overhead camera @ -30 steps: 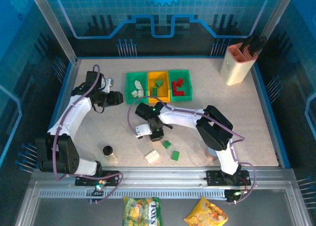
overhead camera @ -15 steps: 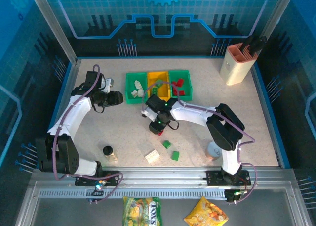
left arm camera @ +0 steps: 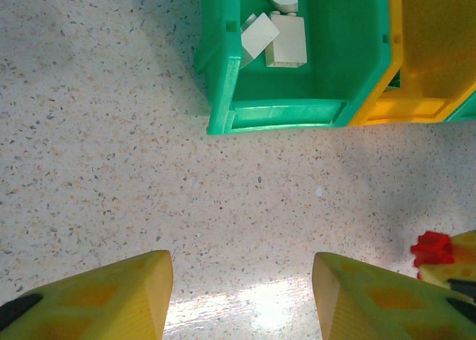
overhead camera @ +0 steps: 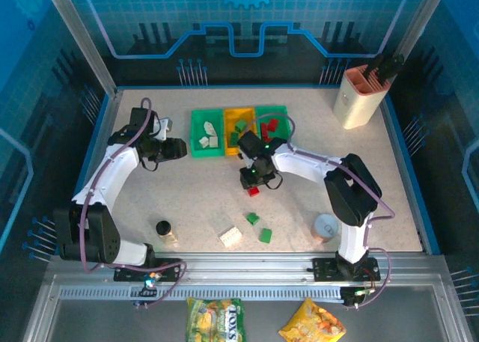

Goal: Sort the legos into containers by color
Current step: Pick up the lego from the bottom-center of the table, then place the lego in the container, then pick up the lego from the bottom-center of the table.

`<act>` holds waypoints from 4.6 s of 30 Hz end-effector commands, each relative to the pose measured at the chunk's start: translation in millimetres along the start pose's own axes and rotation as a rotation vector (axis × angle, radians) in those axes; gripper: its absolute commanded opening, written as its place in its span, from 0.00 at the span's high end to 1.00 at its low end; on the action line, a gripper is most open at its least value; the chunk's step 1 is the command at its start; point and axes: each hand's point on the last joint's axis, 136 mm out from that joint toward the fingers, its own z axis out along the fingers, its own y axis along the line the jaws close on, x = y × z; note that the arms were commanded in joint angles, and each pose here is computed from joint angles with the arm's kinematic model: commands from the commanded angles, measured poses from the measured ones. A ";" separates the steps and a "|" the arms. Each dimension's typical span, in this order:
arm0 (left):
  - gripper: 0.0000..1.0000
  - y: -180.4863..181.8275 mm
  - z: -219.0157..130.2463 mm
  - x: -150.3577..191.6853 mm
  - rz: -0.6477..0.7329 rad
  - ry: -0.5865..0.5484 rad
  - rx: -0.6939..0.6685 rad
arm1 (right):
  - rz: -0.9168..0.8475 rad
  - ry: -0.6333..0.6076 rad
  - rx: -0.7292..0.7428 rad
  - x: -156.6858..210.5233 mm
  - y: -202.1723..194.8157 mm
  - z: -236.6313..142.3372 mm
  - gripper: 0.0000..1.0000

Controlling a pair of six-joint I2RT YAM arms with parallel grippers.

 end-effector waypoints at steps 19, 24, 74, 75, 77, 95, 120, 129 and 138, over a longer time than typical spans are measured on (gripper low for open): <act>0.47 3.0 -2.3 -0.6 0.012 0.000 -0.004 | 0.194 -0.203 0.332 -112.9 -119.9 -81.6 0.74; 0.46 3.7 -2.0 -0.7 0.013 0.000 -0.008 | 0.192 -0.224 0.437 -134.7 -137.3 -82.2 0.73; 0.47 3.8 -4.1 -0.5 0.015 -0.004 -0.011 | 0.067 -0.273 0.478 -151.5 -124.0 -68.5 0.62; 0.47 3.9 -4.3 -0.7 0.016 -0.006 -0.012 | 0.051 -0.272 0.452 -149.5 -120.0 -67.3 0.62; 0.47 3.7 -4.6 -1.2 0.016 -0.008 -0.011 | -0.007 -0.266 0.388 -144.6 -108.0 -63.8 0.62; 0.47 3.5 -5.7 -0.9 0.017 -0.012 -0.011 | -0.787 -0.316 -0.103 -73.8 -19.0 -60.9 0.58; 0.47 5.6 -5.5 -0.6 0.019 -0.012 -0.023 | -1.479 -0.151 -0.115 31.5 62.5 -59.1 0.51; 0.47 7.0 -5.1 -0.6 0.019 -0.011 -0.028 | -1.587 -0.046 -0.096 72.1 87.3 -45.8 0.50; 0.47 7.4 -3.4 -0.1 0.020 -0.006 -0.029 | -1.666 0.075 -0.068 115.1 106.5 -23.5 0.49</act>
